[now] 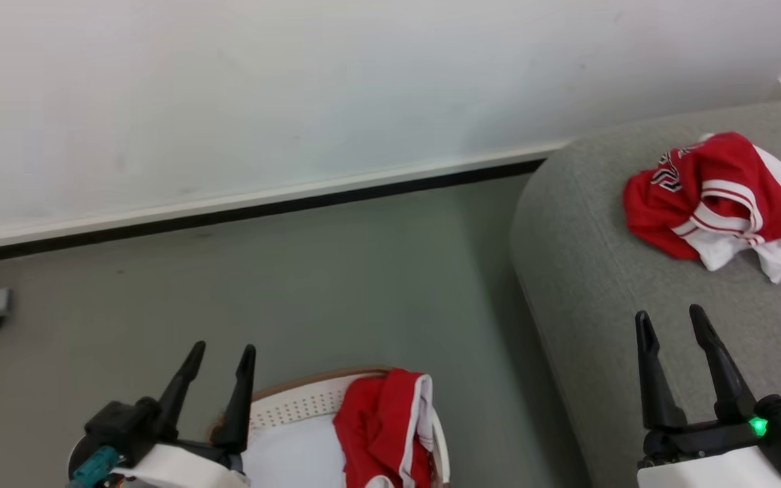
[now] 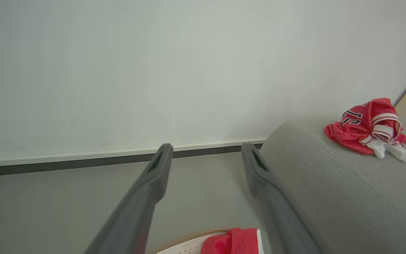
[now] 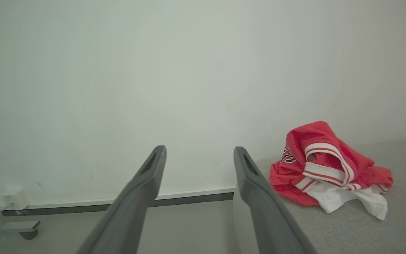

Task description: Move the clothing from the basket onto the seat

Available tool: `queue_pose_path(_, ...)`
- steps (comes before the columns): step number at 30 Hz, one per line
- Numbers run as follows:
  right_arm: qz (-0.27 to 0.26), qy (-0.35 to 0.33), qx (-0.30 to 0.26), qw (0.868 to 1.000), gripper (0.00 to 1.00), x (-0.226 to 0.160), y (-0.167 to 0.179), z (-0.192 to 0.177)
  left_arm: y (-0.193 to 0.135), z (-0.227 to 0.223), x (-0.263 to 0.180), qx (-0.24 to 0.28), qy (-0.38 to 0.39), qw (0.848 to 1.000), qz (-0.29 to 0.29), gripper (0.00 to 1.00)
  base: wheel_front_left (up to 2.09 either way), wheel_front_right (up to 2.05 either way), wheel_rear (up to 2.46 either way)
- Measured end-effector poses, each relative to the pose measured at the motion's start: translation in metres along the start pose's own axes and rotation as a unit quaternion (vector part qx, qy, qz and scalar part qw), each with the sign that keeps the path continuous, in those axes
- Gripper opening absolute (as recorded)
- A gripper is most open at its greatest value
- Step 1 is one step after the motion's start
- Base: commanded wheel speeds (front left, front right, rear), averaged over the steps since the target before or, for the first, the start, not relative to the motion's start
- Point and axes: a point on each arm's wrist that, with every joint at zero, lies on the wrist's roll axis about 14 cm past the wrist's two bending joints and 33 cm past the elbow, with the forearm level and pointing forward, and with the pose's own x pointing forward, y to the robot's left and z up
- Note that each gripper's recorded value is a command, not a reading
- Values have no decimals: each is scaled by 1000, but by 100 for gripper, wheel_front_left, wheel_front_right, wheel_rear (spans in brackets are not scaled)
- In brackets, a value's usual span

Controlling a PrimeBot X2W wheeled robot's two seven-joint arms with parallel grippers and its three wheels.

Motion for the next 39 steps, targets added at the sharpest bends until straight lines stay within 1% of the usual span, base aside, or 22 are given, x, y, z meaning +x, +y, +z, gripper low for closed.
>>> queue_pose_path(5, -35, -6, -10, 999, 100, -1, -23, 5, -20, -36, 17, -5, 50, 998, -49, 100, 0, 0, 0)
queue_pose_path(8, -51, -9, -16, 999, 100, -1, -34, 9, -22, -67, 21, -2, 95, 993, -63, 100, 0, 0, 0)
queue_pose_path(13, -70, -19, -18, 997, 100, 4, -46, 16, -37, -113, 31, 0, 160, 982, -102, 100, 0, 0, 0)
queue_pose_path(16, -77, -27, -14, 997, 100, 11, -51, 20, -40, -141, 34, 7, 202, 971, -125, 100, 0, 0, 0)
queue_pose_path(22, -86, -36, -11, 996, 100, 27, -60, 21, -43, -200, 28, 26, 289, 941, -174, 100, 0, 0, 0)
queue_pose_path(27, -93, -46, -25, 994, 100, 42, -70, 24, -51, -249, 8, 45, 366, 903, -222, 100, 0, 0, 0)
queue_pose_path(32, -94, -46, -36, 994, 100, 55, -74, 20, -55, -289, -11, 52, 422, 867, -260, 100, 0, 0, 0)
queue_pose_path(36, -98, -48, -42, 993, 100, 63, -79, 17, -58, -317, -25, 41, 469, 837, -279, 100, 0, 0, 0)
queue_pose_path(37, -98, -48, -43, 993, 100, 66, -80, 16, -57, -324, -27, 44, 478, 830, -285, 100, 0, 0, 0)
queue_pose_path(39, -98, -49, -47, 993, 100, 70, -82, 14, -54, -334, -26, 45, 488, 822, -289, 100, 0, 0, 0)
